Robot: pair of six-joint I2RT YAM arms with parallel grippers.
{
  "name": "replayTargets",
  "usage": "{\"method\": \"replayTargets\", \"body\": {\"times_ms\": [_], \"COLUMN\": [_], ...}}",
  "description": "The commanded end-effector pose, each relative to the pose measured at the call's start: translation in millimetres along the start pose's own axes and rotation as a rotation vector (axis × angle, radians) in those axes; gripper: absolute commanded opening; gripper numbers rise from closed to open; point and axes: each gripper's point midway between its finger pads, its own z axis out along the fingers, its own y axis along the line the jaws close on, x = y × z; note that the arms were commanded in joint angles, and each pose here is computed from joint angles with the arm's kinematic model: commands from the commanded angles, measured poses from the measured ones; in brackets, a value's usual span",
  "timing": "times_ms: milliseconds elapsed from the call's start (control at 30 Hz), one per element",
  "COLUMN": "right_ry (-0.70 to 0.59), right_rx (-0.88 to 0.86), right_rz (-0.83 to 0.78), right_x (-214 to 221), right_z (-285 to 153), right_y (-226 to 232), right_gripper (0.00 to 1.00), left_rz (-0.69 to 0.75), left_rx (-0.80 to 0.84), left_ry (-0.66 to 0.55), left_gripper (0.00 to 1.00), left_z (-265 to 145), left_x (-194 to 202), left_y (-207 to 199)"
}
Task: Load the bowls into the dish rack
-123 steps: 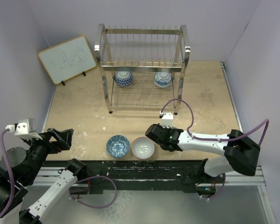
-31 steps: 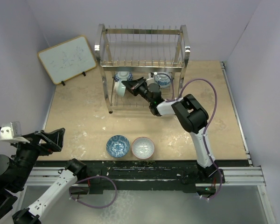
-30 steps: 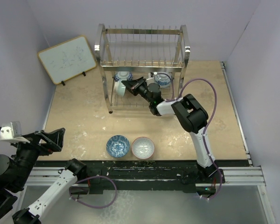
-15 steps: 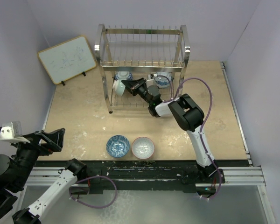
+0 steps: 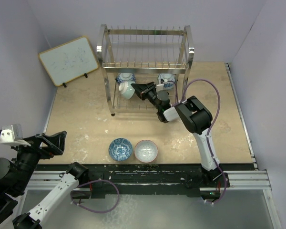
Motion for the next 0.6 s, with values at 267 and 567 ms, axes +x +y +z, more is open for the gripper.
{"method": "replayTargets", "body": {"times_ms": [267, 567], "right_ry": [-0.098, -0.136], "right_rx": [0.073, 0.189], "right_rz": [-0.05, -0.129], "right_x": [-24, -34], "right_z": [-11, -13], "right_y": [4, -7], "right_gripper": [0.38, 0.39], "left_rz": [0.008, 0.01], "left_rx": [0.006, 0.006], "left_ry": [-0.013, -0.013], "left_gripper": [0.99, 0.99], "left_z": [2, 3], "left_x": [-6, -5], "left_y": [-3, -3]}}
